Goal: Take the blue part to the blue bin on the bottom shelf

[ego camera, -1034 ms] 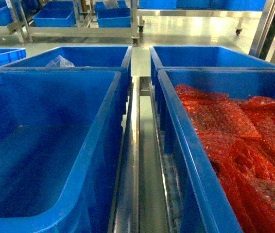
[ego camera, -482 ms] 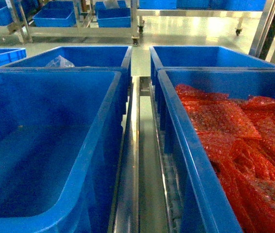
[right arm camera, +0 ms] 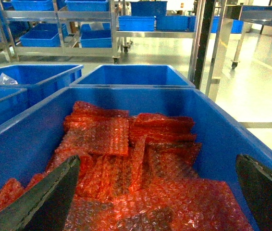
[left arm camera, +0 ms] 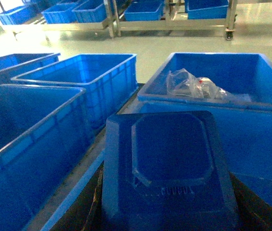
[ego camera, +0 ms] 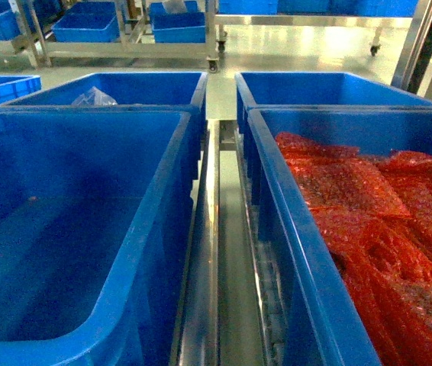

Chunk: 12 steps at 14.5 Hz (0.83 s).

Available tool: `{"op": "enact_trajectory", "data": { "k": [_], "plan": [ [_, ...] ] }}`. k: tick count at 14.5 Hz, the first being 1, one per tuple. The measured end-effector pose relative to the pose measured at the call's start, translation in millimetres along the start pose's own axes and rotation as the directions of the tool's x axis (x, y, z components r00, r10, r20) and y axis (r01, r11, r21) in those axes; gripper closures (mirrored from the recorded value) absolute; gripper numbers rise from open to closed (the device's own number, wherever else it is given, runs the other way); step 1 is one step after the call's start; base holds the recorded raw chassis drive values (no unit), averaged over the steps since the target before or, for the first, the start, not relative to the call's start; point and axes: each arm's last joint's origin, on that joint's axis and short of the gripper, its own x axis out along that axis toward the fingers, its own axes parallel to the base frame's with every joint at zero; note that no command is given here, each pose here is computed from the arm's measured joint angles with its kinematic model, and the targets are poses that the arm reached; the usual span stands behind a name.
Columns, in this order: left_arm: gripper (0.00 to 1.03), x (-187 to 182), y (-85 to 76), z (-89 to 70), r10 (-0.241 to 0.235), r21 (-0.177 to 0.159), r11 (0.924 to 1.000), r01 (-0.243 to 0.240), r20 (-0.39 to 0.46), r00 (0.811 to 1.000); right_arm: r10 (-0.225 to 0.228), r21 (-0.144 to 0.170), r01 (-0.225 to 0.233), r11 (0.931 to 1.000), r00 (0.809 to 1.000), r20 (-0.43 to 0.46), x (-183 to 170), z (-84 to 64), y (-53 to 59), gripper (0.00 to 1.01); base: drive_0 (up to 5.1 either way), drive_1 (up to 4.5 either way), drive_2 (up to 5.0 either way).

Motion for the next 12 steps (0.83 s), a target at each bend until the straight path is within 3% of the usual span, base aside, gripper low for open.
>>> {"op": "enact_trajectory", "data": {
  "k": [2, 4, 6, 8, 9, 12],
  "plan": [
    [0.59, 21, -19.8, -6.3, -0.07, -0.051, 0.9964, 0.067, -0.059, 0.996, 0.0, 0.0, 0.0, 1.0, 1.0, 0.0, 0, 0.0, 0.0, 0.03, 0.0, 0.0, 0.0],
    [0.59, 29, -31.6, -10.7, -0.093, -0.076, 0.9933, 0.087, -0.071, 0.993, 0.0, 0.0, 0.0, 1.0, 1.0, 0.0, 0, 0.0, 0.0, 0.03, 0.0, 0.0, 0.0],
    [0.34, 19, -27.6, -1.4, -0.102, -0.101, 0.99, 0.099, -0.025, 0.994, 0.0, 0.0, 0.0, 1.0, 1.0, 0.0, 0, 0.0, 0.0, 0.03, 0.0, 0.0, 0.0],
    [0.08, 1, -13.0, -0.4, -0.08, -0.073, 0.9941, 0.079, -0.006, 0.997, 0.0, 0.0, 0.0, 1.0, 1.0, 0.0, 0, 0.0, 0.0, 0.03, 0.0, 0.0, 0.0],
    [0.04, 1, -12.4, 0.8, -0.075, -0.065, 0.995, 0.075, 0.002, 0.997, 0.0, 0.0, 0.0, 1.0, 1.0, 0.001, 0, 0.1, 0.0, 0.03, 0.0, 0.0, 0.0],
    [0.05, 2, -13.0, -1.7, -0.074, -0.054, 0.9959, 0.073, -0.011, 0.997, 0.0, 0.0, 0.0, 1.0, 1.0, 0.0, 0, 0.0, 0.0, 0.03, 0.0, 0.0, 0.0]
  ]
}}
